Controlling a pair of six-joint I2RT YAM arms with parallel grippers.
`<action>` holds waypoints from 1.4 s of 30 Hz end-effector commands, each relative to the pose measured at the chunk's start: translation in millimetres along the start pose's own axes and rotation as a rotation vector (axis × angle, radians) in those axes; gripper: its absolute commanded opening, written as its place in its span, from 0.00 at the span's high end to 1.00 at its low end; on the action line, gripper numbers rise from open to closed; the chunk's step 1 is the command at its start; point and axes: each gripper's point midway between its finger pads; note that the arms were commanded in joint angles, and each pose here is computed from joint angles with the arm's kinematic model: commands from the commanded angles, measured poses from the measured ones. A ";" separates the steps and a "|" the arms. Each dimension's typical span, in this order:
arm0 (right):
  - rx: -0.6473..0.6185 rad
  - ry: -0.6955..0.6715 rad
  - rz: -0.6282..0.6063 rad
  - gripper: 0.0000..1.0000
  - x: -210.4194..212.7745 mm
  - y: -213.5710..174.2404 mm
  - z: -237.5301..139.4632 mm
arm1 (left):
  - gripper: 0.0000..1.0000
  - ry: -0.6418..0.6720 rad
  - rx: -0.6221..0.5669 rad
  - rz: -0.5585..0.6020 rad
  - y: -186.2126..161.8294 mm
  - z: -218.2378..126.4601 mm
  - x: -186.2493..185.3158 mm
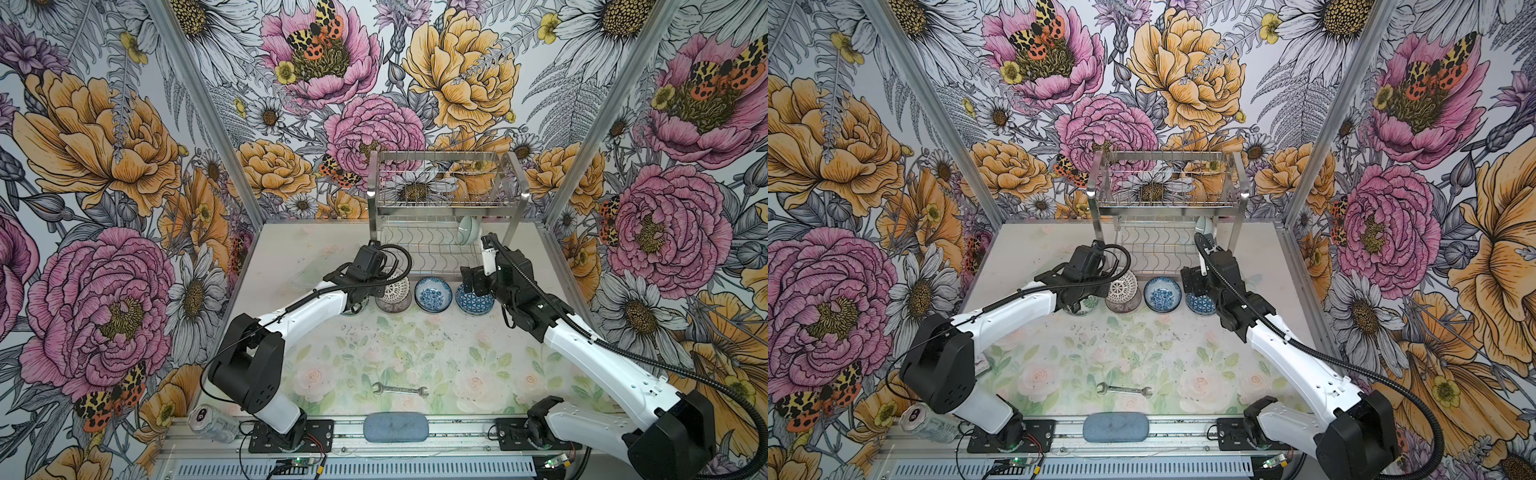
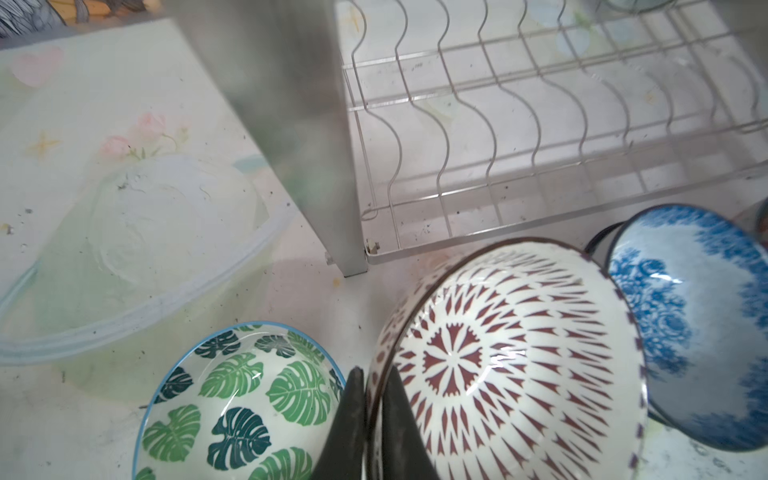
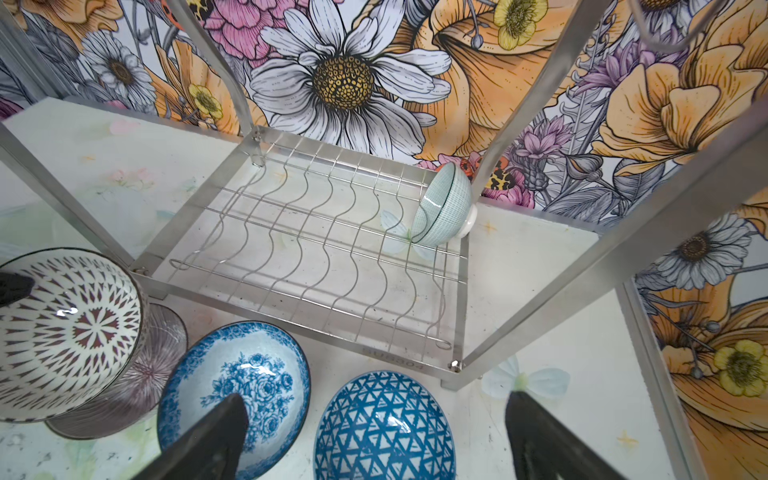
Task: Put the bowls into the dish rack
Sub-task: 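Lift the maroon-patterned bowl with the left gripper toward the right gripper, then grasp the maroon bowl rim with the right gripper while the left releases it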
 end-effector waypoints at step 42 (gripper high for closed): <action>0.022 0.185 0.361 0.84 76.6 21.7 15.4 | 1.00 -0.416 -0.337 -0.137 71.1 -103.6 -138.6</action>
Point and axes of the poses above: each gripper's point midway between its finger pads, its own z axis out along the fingers, its own x axis along the line the jaws close on, y = z × x, and after that the axes turned 10 degrees about -z, right-handed
